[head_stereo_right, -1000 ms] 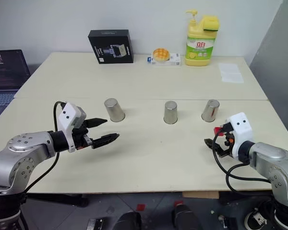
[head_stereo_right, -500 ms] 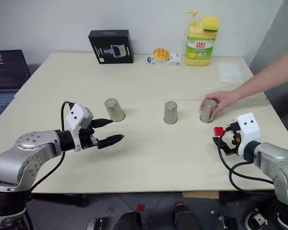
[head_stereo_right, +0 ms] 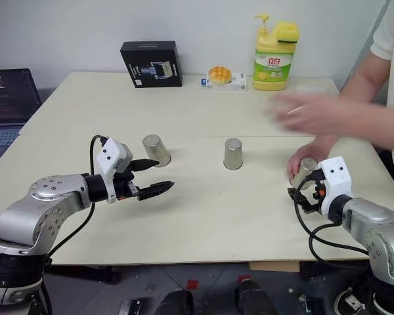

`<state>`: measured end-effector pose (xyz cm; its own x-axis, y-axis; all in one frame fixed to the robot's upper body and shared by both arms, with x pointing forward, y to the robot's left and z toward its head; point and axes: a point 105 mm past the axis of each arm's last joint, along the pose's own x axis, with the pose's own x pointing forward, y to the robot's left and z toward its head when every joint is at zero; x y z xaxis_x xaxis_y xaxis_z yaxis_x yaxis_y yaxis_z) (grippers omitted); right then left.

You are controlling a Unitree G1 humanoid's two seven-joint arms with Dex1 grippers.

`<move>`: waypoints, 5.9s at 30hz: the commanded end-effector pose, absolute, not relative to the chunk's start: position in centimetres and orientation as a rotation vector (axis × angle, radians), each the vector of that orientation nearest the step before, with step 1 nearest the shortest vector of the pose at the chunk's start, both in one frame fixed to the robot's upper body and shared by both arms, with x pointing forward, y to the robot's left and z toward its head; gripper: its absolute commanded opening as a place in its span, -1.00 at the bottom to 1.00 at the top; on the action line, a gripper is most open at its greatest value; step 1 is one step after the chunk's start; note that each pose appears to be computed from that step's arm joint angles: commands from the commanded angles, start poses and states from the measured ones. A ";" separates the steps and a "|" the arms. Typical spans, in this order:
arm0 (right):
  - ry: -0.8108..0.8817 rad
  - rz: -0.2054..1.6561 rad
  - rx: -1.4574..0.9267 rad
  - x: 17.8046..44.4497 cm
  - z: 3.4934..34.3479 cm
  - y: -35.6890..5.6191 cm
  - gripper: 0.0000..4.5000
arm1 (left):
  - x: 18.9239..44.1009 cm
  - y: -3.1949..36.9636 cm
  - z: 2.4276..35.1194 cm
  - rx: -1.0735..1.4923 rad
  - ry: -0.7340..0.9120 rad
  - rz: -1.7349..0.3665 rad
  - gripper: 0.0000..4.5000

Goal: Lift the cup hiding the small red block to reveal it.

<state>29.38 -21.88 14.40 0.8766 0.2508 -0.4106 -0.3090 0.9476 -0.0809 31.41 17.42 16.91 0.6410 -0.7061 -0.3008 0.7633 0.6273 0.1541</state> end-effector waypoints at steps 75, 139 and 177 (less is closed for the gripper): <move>0.082 0.575 -0.162 22.8 19.9 -15.1 1.00 | 43.0 -1.0 15.8 0.134 -0.136 -0.834 -0.38; 0.096 0.481 -0.124 21.9 19.5 -14.7 1.00 | 43.6 -3.1 14.9 0.124 -0.020 -0.746 0.53; 0.094 0.550 -0.147 23.2 20.0 -14.2 1.00 | 44.1 2.9 19.5 0.034 -0.130 -0.445 0.99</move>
